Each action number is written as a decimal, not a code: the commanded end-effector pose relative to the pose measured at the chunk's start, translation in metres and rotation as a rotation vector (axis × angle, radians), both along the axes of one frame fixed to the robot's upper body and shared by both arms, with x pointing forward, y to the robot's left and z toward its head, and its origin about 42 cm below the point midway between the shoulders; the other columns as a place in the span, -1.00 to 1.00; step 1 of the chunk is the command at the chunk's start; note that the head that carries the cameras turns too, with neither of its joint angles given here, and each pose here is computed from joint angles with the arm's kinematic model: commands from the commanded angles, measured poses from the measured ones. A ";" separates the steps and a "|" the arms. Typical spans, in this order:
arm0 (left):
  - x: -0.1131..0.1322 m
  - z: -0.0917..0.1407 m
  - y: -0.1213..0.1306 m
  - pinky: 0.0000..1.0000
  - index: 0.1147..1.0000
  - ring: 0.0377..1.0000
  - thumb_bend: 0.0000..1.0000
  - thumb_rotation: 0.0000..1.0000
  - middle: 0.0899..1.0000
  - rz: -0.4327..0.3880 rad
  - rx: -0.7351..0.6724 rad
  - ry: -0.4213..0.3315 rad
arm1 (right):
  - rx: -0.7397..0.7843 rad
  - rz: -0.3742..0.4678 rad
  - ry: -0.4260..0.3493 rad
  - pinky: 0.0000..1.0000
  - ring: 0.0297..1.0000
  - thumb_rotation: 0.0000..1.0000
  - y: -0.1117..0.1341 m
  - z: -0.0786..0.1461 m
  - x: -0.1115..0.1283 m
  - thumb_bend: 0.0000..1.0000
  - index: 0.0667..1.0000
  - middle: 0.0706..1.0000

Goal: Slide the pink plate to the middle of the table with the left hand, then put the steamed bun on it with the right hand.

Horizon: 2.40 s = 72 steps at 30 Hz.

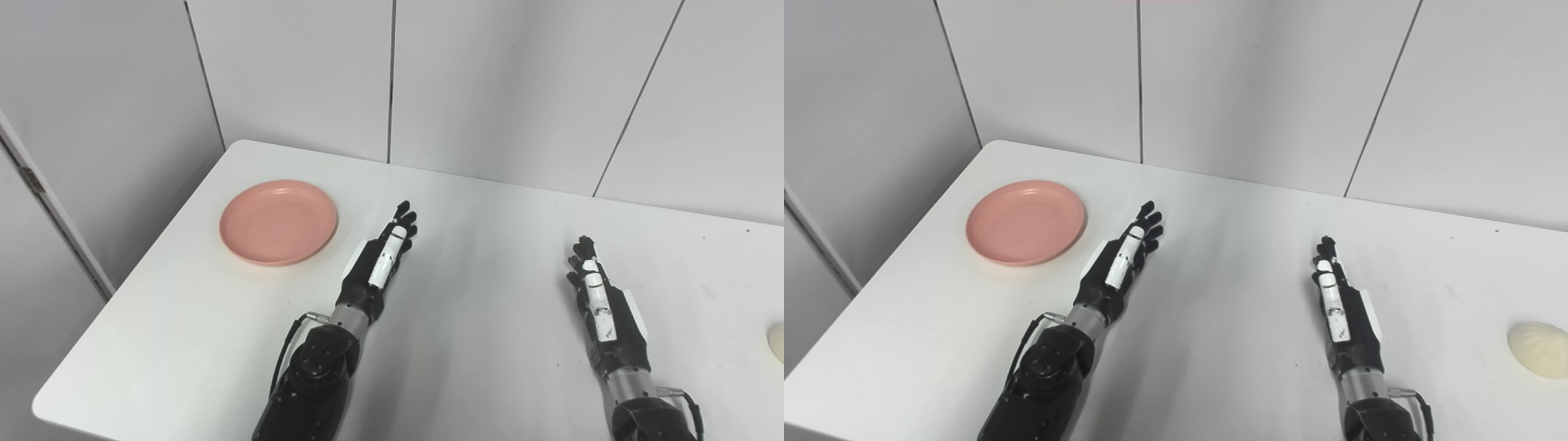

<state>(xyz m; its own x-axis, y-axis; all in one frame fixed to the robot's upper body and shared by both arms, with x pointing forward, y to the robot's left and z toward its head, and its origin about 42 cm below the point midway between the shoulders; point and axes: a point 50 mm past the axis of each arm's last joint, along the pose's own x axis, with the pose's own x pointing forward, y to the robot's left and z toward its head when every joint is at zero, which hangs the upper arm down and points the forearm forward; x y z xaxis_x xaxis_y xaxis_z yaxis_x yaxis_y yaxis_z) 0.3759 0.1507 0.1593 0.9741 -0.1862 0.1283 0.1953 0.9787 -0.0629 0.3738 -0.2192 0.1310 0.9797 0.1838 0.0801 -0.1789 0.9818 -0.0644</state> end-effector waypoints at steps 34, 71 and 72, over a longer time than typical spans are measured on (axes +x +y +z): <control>-0.023 0.137 0.086 0.97 0.92 0.90 -0.07 1.00 0.92 0.327 -0.157 -0.447 | -0.002 -0.008 0.014 1.00 1.00 1.00 -0.023 -0.009 0.003 -0.64 1.00 1.00; 0.006 0.076 0.211 0.97 0.94 0.90 -0.03 1.00 0.90 0.606 -0.269 -0.301 | 0.013 -0.003 -0.005 1.00 1.00 1.00 -0.022 -0.006 -0.003 -0.68 1.00 1.00; 0.006 0.075 0.212 0.97 0.94 0.90 -0.04 1.00 0.90 0.608 -0.271 -0.299 | 0.014 -0.003 -0.004 1.00 1.00 1.00 -0.022 -0.006 -0.003 -0.67 1.00 1.00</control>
<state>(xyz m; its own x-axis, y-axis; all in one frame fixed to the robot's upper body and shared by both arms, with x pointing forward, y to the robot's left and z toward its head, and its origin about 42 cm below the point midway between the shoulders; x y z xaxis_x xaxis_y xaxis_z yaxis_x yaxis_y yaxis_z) 0.3729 0.3587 0.2073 0.8450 0.4516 0.2864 -0.3503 0.8721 -0.3416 0.3784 -0.2342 0.1345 0.9748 0.1940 0.1099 -0.1888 0.9804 -0.0554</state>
